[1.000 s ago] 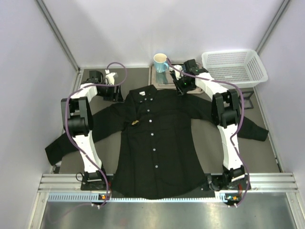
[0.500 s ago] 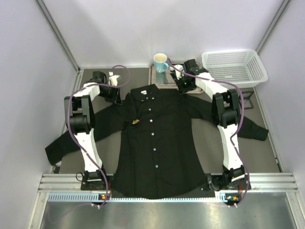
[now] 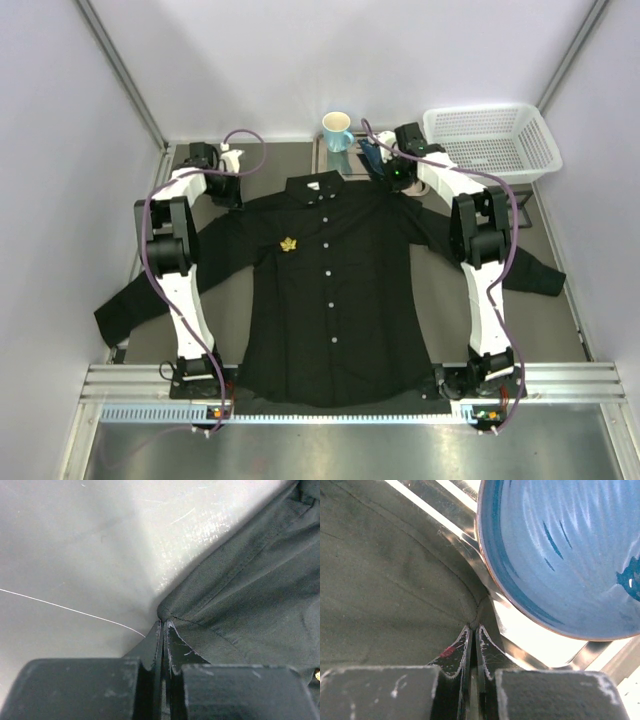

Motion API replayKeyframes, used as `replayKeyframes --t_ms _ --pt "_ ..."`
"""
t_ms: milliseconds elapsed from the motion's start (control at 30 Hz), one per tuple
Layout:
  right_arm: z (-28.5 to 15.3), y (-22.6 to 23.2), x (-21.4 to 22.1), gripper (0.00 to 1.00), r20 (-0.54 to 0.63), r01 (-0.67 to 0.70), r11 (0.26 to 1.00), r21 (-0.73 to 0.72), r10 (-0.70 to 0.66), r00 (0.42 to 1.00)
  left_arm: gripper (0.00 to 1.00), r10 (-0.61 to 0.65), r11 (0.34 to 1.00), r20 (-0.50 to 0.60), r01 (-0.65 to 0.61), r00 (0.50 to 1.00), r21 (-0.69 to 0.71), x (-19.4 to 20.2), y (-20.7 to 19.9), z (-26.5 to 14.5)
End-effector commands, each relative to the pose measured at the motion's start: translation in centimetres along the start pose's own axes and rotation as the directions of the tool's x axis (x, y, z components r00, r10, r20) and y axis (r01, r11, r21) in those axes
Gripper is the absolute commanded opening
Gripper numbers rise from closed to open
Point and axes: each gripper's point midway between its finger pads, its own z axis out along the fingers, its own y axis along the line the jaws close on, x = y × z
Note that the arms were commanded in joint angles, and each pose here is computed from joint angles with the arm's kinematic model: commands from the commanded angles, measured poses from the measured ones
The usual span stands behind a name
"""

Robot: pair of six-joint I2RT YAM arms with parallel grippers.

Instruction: Pin the brooch onto the clothing

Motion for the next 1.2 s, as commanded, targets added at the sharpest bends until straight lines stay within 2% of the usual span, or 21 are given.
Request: replayKeyframes --t_ms 0,200,300,333,367,400,433,533,567,700,933,1167 --pt "-4.0 -3.8 -3.5 0.00 0.112 -0.015 0.986 0.165 -0.004 0.994 0.00 0.004 0.995 0.047 0.001 0.999 -0.101 -1.4 3.0 -0.7" --pt "-4.0 -3.7 -3.1 0.00 0.114 -0.015 0.986 0.166 -0.004 0.993 0.00 -0.004 0.992 0.083 0.014 0.997 -0.124 -1.8 3.9 -1.0" --pt "-4.0 -2.2 -3.2 0.00 0.131 -0.001 0.997 0.083 -0.010 0.991 0.00 0.010 0.999 0.092 -0.007 0.996 -0.037 -2.0 2.4 -0.9" --pt "-4.4 -1.6 -3.6 0.05 0.145 0.008 0.999 0.053 -0.016 0.989 0.10 0.020 0.999 0.111 -0.024 0.994 0.029 -2.5 1.1 -0.9" --pt "-4.6 -0.9 -3.7 0.14 0.149 0.017 1.000 0.018 -0.019 0.989 0.18 0.031 0.998 0.126 -0.039 0.992 0.057 -2.8 0.4 -1.3" --pt "-5.0 0.1 -4.1 0.26 0.167 0.026 0.999 -0.032 -0.020 0.986 0.26 0.041 0.996 0.154 -0.053 0.987 0.077 -3.4 0.0 -1.5" --pt "-5.3 0.6 -4.2 0.45 0.174 0.024 0.998 -0.058 -0.014 0.985 0.39 0.052 0.994 0.183 -0.068 0.982 0.082 -4.2 -0.4 -1.7" --pt "-6.8 1.7 -5.6 0.60 0.227 0.043 0.992 -0.115 -0.016 0.974 0.52 0.080 0.988 0.259 -0.110 0.963 0.104 -6.4 -1.3 -2.4" --pt "-7.1 1.9 -5.9 0.61 0.238 0.048 0.991 -0.125 -0.017 0.971 0.55 0.094 0.985 0.279 -0.130 0.956 0.116 -7.2 -1.9 -2.4" --pt "-7.1 2.5 -6.5 0.61 0.257 0.058 0.985 -0.162 -0.015 0.966 0.57 0.164 0.965 0.299 -0.216 0.940 0.151 -8.4 -3.5 -1.2" --pt "-6.2 0.2 -4.6 0.49 0.179 0.058 0.997 -0.052 -0.048 0.983 0.57 0.227 0.951 0.232 -0.267 0.946 0.156 -8.4 -4.3 1.9" --pt "-10.8 -0.1 -1.5 0.48 0.138 0.020 0.998 -0.056 -0.012 0.990 0.55 0.326 0.930 0.128 -0.342 0.937 0.135 -6.3 -5.7 5.1"
